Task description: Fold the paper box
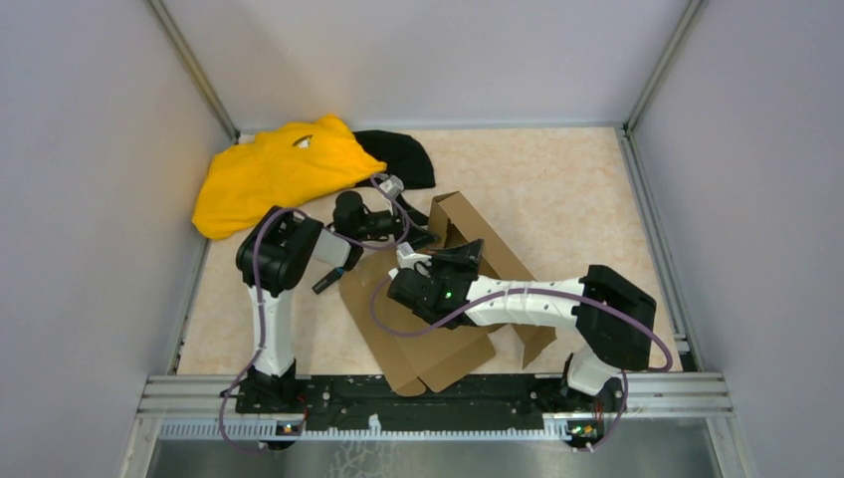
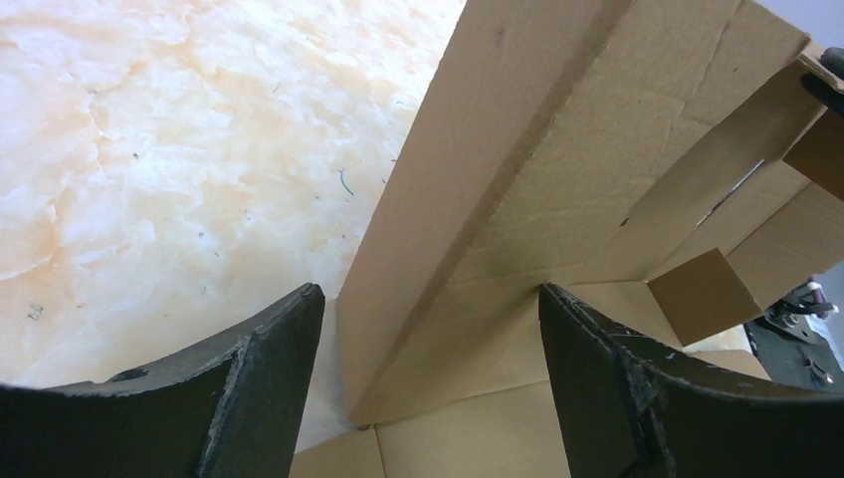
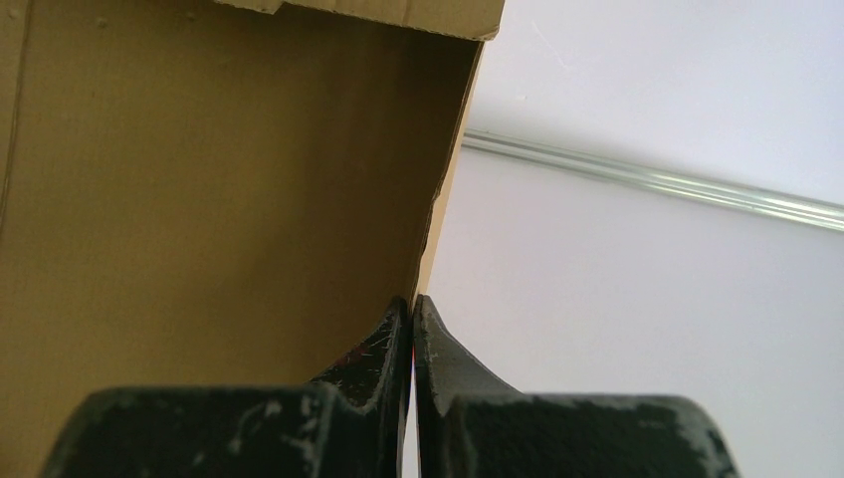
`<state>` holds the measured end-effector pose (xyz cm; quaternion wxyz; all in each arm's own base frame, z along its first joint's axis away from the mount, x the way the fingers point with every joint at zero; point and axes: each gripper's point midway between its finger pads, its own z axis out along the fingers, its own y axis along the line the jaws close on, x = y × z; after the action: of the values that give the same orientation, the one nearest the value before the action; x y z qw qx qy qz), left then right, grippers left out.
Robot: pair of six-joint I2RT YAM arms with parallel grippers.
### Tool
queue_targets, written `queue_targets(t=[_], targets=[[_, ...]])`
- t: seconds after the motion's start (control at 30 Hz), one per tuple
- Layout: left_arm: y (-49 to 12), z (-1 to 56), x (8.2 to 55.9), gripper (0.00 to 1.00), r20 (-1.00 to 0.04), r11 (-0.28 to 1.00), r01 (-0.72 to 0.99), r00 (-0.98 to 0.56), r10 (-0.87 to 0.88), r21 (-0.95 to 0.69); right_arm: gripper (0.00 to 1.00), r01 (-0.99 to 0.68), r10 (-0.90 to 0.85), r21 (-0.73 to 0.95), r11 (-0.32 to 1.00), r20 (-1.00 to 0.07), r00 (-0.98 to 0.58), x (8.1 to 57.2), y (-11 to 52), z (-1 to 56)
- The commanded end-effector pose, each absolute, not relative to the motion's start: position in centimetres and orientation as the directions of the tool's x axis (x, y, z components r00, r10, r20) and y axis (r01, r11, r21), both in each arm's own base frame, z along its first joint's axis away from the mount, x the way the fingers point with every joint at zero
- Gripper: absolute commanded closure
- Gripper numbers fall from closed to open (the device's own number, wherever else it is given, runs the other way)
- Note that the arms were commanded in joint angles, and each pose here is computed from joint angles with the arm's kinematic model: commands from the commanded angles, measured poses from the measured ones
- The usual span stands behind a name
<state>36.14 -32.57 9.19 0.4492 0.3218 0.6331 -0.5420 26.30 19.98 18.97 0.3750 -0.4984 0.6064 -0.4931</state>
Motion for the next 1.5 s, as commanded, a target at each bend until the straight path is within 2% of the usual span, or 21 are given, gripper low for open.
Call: queue_targets(t=[0.0,0.6,0.7,0.8,0.9,1.3,1.47], targets=[[-32.9,11.6,37.7,0.17,-0.952,0.242,0.921,-0.285,-0.111,-0.304,1.00,-0.309,-0.987,-0.949,0.069,-0.021,-0.158,26.1,21.6,17.7],[-32.9,11.6,39.6,0.45,-0.950,0.312,0.899,-0.275,-0.148,-0.308,1.00,-0.327,-0.989,-0.942,0.070,-0.024,-0.144,26.0,21.8,16.9],[-32.8,11.8,39.6,0.42,-0.949,0.321,0.895,-0.267,-0.165,-0.308,1.00,-0.330,-0.990,-0.942,0.070,-0.023,-0.142,25.9,21.7,16.7],[-32.9,12.0,39.6,0.28,-0.948,0.318,0.897,-0.262,-0.179,-0.308,1.00,-0.332,-0.990,-0.940,0.072,-0.026,-0.139,25.9,21.7,16.7],[-33.3,11.8,39.8,0.22,-0.948,0.308,0.900,-0.262,-0.182,-0.308,1.00,-0.336,-0.990,-0.939,0.069,-0.024,-0.136,25.8,21.6,16.6],[-34.2,11.4,40.8,0.21,-0.939,0.292,0.898,-0.277,-0.203,-0.329,1.00,-0.355,-0.993,-0.932,0.068,-0.029,-0.115,25.9,22.1,15.8],[-34.6,11.4,41.2,0.32,-0.937,0.309,0.891,-0.277,-0.212,-0.333,1.00,-0.360,-0.993,-0.930,0.076,-0.038,-0.110,25.9,22.2,15.6]])
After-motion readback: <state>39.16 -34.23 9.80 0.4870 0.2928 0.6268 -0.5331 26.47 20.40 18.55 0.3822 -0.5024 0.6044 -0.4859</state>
